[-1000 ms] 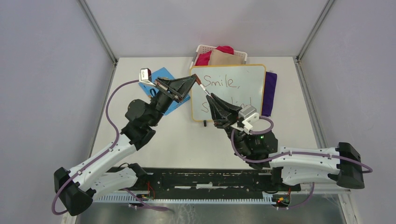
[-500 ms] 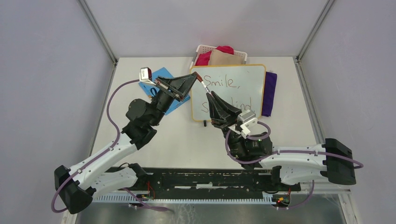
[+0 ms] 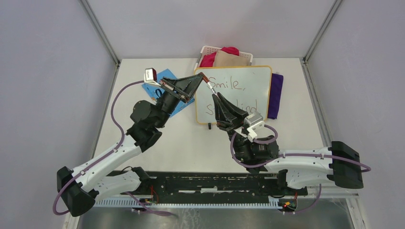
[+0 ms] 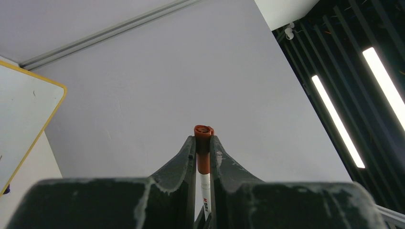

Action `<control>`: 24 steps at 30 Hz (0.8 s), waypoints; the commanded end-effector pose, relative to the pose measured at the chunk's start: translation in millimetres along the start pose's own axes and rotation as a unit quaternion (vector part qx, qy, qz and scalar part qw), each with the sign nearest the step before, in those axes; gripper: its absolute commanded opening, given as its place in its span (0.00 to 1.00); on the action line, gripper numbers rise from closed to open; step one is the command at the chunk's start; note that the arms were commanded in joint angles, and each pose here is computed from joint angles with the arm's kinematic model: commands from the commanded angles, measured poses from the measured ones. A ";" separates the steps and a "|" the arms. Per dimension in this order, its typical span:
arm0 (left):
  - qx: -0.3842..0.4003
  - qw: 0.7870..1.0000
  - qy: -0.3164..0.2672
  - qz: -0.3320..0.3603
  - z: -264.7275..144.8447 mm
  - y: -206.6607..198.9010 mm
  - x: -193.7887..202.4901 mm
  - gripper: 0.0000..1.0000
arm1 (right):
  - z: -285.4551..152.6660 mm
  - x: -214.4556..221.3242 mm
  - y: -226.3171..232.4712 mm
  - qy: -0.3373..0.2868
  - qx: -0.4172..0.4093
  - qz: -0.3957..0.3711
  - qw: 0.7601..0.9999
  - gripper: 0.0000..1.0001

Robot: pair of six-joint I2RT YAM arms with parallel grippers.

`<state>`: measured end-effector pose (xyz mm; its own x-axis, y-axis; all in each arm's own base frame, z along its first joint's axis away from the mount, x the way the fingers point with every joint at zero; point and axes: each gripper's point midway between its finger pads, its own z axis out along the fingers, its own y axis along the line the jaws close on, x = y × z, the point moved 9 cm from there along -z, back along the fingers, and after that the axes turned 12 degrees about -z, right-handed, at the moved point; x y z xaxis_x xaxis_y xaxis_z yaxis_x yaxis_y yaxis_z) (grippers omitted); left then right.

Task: Write a sentence on the whiteboard
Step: Close the whiteboard marker at the center of the board.

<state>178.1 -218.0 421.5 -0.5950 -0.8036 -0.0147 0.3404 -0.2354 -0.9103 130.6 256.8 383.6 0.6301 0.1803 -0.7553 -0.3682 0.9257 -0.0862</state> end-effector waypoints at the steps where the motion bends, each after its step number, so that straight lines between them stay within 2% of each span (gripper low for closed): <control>1: 0.043 0.999 0.026 -0.022 0.7 -24.8 8.2 0.02 | 11.7 -18.6 -14.4 -0.022 0.048 0.021 0.998 0.00; 11: 0.036 0.998 0.043 -0.007 1.1 -18.5 12.9 0.02 | 12.0 -20.6 -15.2 -0.023 0.044 0.019 0.999 0.00; 24: 0.003 0.997 0.054 0.055 0.6 -14.9 13.1 0.02 | 13.1 -25.0 -16.2 -0.017 0.024 0.014 0.999 0.00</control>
<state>178.1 -223.4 426.8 -0.6015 -0.7970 -0.0540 0.3472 -0.1999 -0.9162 129.6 252.0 388.2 0.6305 0.1706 -0.7572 -0.3651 0.9261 -0.0954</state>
